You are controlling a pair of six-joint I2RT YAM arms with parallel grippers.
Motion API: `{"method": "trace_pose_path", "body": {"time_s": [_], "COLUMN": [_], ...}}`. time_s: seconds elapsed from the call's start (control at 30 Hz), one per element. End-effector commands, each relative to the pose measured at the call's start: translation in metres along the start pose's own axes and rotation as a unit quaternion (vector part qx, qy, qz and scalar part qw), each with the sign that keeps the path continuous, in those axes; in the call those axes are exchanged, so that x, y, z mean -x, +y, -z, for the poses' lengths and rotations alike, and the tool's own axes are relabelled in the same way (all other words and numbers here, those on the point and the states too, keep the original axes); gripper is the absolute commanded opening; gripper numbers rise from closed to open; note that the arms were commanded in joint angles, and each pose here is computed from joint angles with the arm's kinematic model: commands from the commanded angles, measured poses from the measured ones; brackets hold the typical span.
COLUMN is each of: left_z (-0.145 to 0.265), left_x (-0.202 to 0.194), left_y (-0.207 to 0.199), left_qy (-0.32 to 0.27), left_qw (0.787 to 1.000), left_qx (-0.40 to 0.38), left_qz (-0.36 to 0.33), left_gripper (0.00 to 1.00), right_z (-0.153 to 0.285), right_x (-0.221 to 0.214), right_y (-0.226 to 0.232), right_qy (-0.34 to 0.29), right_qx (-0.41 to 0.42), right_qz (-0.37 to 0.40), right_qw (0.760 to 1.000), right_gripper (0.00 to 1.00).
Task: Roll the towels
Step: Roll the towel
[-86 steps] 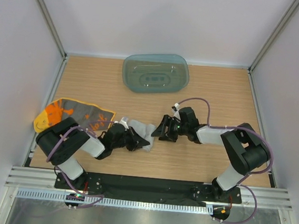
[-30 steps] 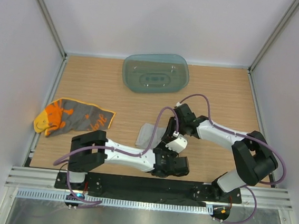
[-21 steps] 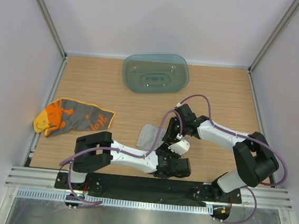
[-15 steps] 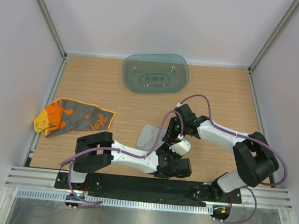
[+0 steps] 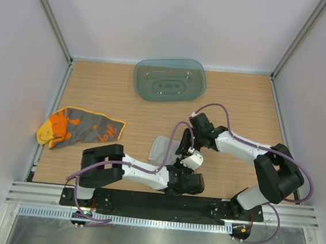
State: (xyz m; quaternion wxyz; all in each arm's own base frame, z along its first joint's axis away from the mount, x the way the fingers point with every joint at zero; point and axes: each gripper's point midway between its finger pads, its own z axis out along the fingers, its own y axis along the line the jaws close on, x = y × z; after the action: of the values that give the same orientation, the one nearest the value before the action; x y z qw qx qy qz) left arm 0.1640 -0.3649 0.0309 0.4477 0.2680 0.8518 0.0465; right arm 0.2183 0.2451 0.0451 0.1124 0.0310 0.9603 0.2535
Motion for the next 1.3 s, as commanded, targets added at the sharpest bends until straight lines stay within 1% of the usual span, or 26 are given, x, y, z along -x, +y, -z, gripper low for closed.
{"method": "trace_pose_path", "body": {"time_s": [0.0,0.07,0.1,0.13,0.17,0.2,0.27,0.33,0.37,0.5,0.57,0.6,0.67,0.73,0.93,1.1,1.2,1.27], "left_z": [-0.007,-0.003,-0.001,0.004,0.007,0.008,0.013,0.014,0.015,0.016,0.017,0.018,0.018,0.018,0.020,0.023,0.025,0.025], "left_x": [-0.002,-0.005,-0.011,-0.002,-0.003,-0.013,-0.006,-0.016,-0.007,-0.009,-0.010,-0.008,-0.010,-0.011,-0.015,-0.011,-0.007,-0.005], "left_y": [0.019,0.027,0.023,0.029,0.028,0.026,0.033,0.037,0.041,0.049,0.051,0.052,0.054,0.054,0.055,0.053,0.051,0.047], "left_qy": [0.004,0.001,0.012,0.004,0.006,0.011,0.005,0.018,0.007,0.011,0.013,0.009,0.010,0.012,0.015,0.009,0.006,0.008], "left_qw": [0.998,0.996,0.994,0.990,0.987,0.982,0.974,0.970,0.966,0.962,0.961,0.961,0.960,0.960,0.959,0.956,0.951,0.942], "left_qx": [-0.002,-0.024,-0.051,-0.071,-0.091,-0.119,-0.142,-0.157,-0.162,-0.166,-0.166,-0.167,-0.167,-0.168,-0.171,-0.183,-0.200,-0.223], "left_qz": [0.058,0.085,0.096,0.122,0.132,0.145,0.179,0.184,0.201,0.217,0.218,0.222,0.223,0.223,0.225,0.229,0.238,0.252], "left_gripper": [0.02,0.00,0.00,0.00,0.00,0.00,0.00,0.00,0.00,0.00,0.00,0.00,0.00,0.00,0.00,0.00,0.00,0.00], "right_z": [0.005,0.002,-0.001,-0.002,-0.004,-0.008,-0.011,-0.014,-0.014,-0.014,-0.014,-0.015,-0.016,-0.016,-0.008,0.017,0.036,0.049], "right_x": [-0.010,-0.010,-0.011,-0.010,-0.010,-0.010,-0.008,-0.004,-0.003,0.011,0.019,0.022,0.032,0.038,0.061,0.089,0.099,0.103], "right_y": [0.013,0.012,0.010,0.010,0.008,0.004,0.002,-0.001,-0.002,-0.011,-0.022,-0.028,-0.039,-0.047,-0.067,-0.086,-0.086,-0.076], "right_qy": [0.028,0.028,0.031,0.032,0.034,0.039,0.040,0.041,0.042,0.030,0.027,0.026,0.021,0.017,-0.004,-0.055,-0.092,-0.118], "right_qx": [0.028,0.028,0.025,0.024,0.021,0.014,0.010,0.004,0.002,-0.017,-0.025,-0.029,-0.031,-0.038,-0.058,-0.112,-0.117,-0.100], "right_qz": [0.015,0.016,0.016,0.020,0.020,0.018,0.022,0.019,0.018,0.020,0.006,0.002,-0.016,-0.022,-0.050,-0.055,-0.059,-0.053], "right_qw": [0.999,0.999,0.999,0.999,0.999,0.999,0.999,0.999,0.999,0.999,0.999,0.999,0.999,0.999,0.997,0.991,0.987,0.987], "right_gripper": [0.06,0.08,0.09,0.12,0.14,0.16,0.23,0.26,0.28,0.33,0.39,0.45,0.47,0.54,0.59,0.62,0.63,0.63]}}
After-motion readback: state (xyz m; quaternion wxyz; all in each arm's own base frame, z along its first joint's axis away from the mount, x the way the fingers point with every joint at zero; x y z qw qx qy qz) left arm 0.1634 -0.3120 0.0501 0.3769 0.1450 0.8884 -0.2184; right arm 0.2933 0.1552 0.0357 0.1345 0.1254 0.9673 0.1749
